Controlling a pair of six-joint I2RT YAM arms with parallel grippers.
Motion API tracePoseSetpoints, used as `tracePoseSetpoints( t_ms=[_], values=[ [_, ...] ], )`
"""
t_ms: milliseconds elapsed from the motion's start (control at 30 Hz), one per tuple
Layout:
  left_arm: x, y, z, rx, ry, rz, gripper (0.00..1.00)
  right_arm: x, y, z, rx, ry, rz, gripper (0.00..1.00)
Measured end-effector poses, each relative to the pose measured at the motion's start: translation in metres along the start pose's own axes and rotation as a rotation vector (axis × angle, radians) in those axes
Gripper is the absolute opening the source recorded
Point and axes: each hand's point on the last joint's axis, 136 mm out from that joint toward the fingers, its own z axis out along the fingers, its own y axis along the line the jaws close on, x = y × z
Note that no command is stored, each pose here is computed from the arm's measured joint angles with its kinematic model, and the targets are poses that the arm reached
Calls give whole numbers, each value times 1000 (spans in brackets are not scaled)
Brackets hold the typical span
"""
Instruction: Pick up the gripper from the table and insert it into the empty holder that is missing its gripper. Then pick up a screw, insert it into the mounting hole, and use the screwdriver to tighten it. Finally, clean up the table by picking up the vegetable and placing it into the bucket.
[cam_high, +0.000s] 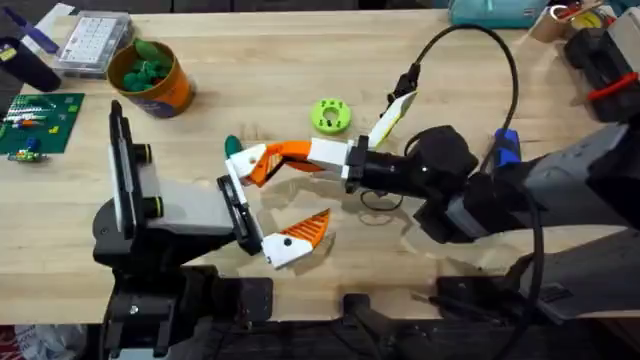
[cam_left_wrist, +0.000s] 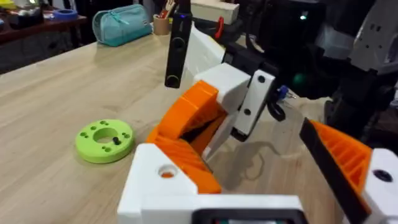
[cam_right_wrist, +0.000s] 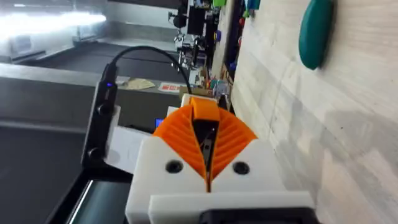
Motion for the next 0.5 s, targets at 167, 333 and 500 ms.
tracePoseSetpoints(
  t_ms=[167, 333, 500],
  values=[
    [0, 2, 0, -10, -1, 1, 987, 1, 1, 3, -2, 3, 2, 123],
    [0, -7, 0, 41, 1, 3, 987, 18, 3, 6, -8, 89, 3, 308],
    [1, -15, 0, 84, 5, 2, 988, 39, 6, 6, -20, 192, 2, 328]
  ],
)
